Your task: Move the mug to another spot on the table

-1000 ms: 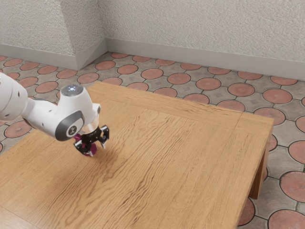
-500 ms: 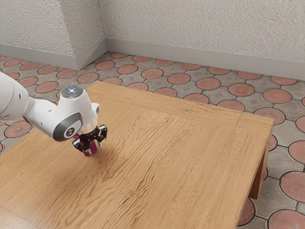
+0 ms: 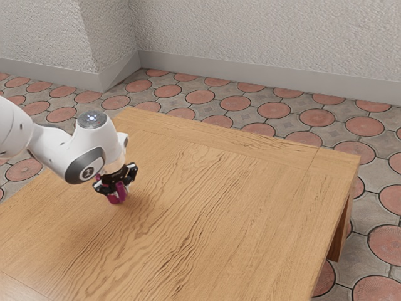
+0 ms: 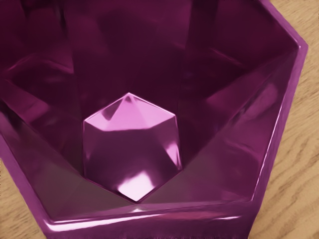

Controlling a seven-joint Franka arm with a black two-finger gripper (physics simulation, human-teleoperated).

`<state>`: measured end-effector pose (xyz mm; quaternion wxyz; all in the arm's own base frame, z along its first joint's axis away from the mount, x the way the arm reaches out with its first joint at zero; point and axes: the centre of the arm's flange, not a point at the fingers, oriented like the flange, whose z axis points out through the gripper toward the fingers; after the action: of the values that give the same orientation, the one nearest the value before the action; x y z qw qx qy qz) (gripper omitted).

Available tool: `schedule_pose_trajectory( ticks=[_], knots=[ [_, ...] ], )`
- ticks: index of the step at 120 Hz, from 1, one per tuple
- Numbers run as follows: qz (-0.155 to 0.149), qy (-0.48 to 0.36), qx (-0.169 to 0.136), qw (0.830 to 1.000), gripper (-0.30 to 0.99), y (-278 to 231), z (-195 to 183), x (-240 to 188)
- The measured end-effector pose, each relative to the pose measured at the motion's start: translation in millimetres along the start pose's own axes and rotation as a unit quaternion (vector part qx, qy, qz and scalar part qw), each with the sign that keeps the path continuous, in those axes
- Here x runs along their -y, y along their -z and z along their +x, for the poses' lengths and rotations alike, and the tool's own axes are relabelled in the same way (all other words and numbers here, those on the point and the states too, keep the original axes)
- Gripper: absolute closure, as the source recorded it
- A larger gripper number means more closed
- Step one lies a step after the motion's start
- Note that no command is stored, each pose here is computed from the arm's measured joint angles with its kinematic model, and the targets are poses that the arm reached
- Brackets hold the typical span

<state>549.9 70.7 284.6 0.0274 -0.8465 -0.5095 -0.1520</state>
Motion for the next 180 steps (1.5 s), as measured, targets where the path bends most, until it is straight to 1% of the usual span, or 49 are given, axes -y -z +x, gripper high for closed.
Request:
schedule_pose_trajectory(
  ticks=[11, 28, 57, 75, 89, 101, 110, 125, 154, 164, 180],
  knots=[
    [-0.002, -0.014, -0.009, 1.0, 0.56, 5, 1, -1],
    [-0.008, -0.036, -0.025, 0.999, 0.61, 16, 1, -5],
    [-0.003, -0.046, -0.03, 0.998, 0.64, 14, 1, -4],
    [-0.002, -0.06, -0.04, 0.997, 0.65, 16, 2, -3],
    [-0.006, -0.074, -0.052, 0.996, 0.66, 25, 4, -5],
    [-0.019, -0.09, -0.066, 0.994, 0.66, 42, 1, -12],
    [-0.026, -0.112, -0.072, 0.991, 0.67, 51, -12, -19],
    [-0.04, -0.17, -0.077, 0.982, 0.68, 63, -54, -40],
    [-0.062, -0.248, -0.079, 0.963, 0.68, 69, -114, -61],
    [-0.068, -0.277, -0.084, 0.955, 0.67, 64, -126, -64],
    [-0.082, -0.318, -0.097, 0.94, 0.67, 62, -134, -65]
  ],
)
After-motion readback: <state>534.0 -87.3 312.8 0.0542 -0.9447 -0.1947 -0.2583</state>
